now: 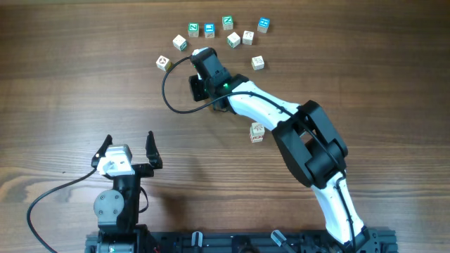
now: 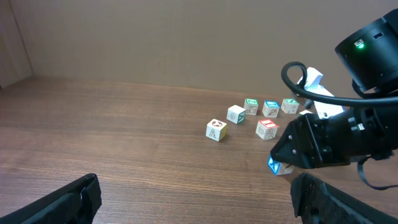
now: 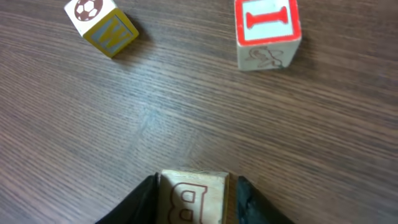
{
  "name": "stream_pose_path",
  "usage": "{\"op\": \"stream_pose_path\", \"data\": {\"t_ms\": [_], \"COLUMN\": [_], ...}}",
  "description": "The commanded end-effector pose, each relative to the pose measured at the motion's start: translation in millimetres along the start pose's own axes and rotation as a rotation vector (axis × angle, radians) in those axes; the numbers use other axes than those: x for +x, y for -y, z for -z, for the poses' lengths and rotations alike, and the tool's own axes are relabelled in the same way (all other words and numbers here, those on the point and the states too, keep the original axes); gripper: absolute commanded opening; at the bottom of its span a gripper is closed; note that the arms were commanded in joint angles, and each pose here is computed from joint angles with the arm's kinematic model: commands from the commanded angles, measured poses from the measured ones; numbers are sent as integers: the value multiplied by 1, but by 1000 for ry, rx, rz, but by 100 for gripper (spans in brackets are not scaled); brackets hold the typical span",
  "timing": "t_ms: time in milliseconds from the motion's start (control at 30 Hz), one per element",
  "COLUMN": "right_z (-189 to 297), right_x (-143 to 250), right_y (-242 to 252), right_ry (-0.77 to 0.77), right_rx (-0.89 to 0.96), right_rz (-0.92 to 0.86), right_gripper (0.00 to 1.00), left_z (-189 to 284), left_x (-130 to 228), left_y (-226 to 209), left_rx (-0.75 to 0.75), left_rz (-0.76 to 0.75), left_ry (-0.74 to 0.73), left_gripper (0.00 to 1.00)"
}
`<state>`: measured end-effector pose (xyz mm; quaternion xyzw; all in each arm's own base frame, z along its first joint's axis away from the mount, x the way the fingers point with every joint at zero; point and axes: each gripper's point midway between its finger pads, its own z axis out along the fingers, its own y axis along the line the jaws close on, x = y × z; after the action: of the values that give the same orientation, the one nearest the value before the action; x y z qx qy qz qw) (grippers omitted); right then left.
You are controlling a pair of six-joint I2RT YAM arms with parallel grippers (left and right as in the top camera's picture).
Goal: Form a tower
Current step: 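Move the right gripper back to the cluster above the B block, then lower the right gripper and close it on the white B block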
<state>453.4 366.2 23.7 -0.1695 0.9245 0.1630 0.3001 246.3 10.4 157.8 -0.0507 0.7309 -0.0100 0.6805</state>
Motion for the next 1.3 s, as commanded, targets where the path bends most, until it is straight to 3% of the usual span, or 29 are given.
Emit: {"op": "stream_pose_path", "data": {"t_ms": [0,167,200,267,300,400,500,767,867,900,933,1100,1167,1267], "right_z": [27,54,56,57,56,56,38,2,-1,-1,-1,-1,-1,-1], "right_x": [-21,-16,-16,-19,-21,-25,-17,11,14,13,13,14,13,13], "right_y": [-4,-3,-3,-4,-4,-7,-4,-4,-4,-4,-4,-3,-1,-1], "right_ry": [41,-18,-22,-10,-3,14,9,-43,-49,-46,-46,-49,-46,-46], "right_rx": [-11,8,9,5,3,-4,-3,-29,-26,-27,-27,-22,-12,-12], "right_rz": [0,0,0,1,2,11,28,30,29,30,30,31,30,29], "right_gripper": [36,33,43,51,60,64,77,80,71,62,47,54,41,33], "left_z": [0,0,0,0,0,0,0,0,0,0,0,0,0,0], "left_x": [0,0,0,0,0,0,0,0,0,0,0,0,0,0], "left_y": [-4,-4,-4,-4,-4,-4,-4,-4,-4,-4,-4,-4,-4,-4], "left_rx": [-19,-19,-19,-19,-19,-18,-19,-19,-19,-19,-19,-19,-19,-19], "left_rz": [-18,-18,-18,-18,-18,-18,-18,-18,-18,-18,-18,-18,-18,-18], "left_ry": [3,3,3,3,3,3,3,3,3,3,3,3,3,3], "left_gripper": [100,100,100,100,100,100,100,100,100,100,100,100,100,100]}}
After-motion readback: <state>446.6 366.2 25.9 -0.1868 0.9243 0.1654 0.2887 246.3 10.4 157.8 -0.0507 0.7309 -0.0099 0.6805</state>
